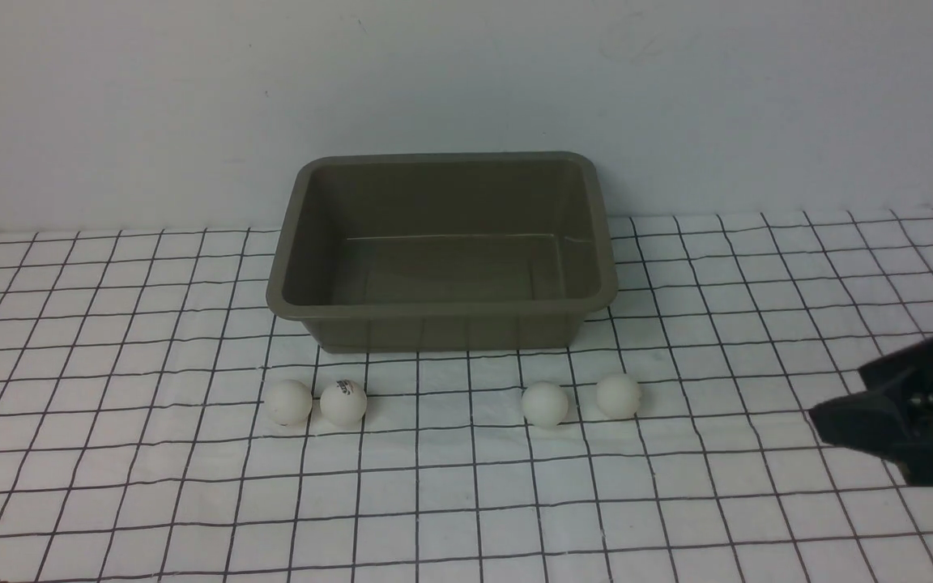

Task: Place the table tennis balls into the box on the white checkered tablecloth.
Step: 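Reach for and grasp a ping pong ball on the table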

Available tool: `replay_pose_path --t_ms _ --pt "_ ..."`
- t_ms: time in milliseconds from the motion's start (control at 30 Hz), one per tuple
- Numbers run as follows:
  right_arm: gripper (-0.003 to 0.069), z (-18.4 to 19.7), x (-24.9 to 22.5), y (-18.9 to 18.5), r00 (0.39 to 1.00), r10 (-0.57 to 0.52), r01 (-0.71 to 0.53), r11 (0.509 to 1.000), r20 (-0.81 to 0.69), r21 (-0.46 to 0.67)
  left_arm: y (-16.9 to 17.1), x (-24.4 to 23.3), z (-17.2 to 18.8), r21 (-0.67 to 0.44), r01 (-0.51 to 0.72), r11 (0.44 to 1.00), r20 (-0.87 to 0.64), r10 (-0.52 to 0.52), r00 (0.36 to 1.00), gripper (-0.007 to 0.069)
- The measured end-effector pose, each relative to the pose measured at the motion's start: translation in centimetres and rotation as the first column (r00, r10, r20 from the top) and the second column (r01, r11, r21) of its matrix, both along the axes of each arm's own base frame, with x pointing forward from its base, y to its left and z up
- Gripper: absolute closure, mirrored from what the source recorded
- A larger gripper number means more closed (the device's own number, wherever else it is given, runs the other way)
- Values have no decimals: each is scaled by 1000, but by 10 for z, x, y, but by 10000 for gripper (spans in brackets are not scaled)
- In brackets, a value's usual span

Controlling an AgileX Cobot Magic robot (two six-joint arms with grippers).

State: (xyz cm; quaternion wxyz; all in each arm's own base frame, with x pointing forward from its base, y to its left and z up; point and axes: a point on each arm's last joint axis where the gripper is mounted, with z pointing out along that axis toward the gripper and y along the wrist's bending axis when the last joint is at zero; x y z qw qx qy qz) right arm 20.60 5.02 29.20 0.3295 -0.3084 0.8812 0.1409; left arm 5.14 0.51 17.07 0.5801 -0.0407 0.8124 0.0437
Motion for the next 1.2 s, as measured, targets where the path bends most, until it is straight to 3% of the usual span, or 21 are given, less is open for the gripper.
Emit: replay_pose_path --t_ms 233,367,567,900,1200 --pt "249 -7 51 26 995 97 -98 995 -30 -32 -4 0 0 0 79 997 0 -79 997 167" --pt "249 -31 86 48 982 161 -169 983 -100 -73 -4 0 0 0 82 997 0 -82 997 167" --pt "249 -56 127 65 975 167 -179 981 -149 -73 -4 0 0 0 84 997 0 -84 997 167" --pt "249 -88 161 75 963 145 -163 984 -228 -64 -4 0 0 -1 84 996 0 -84 996 167" --pt "249 -113 164 90 946 175 -203 976 -272 -80 -4 0 0 -1 84 996 0 -84 996 167"
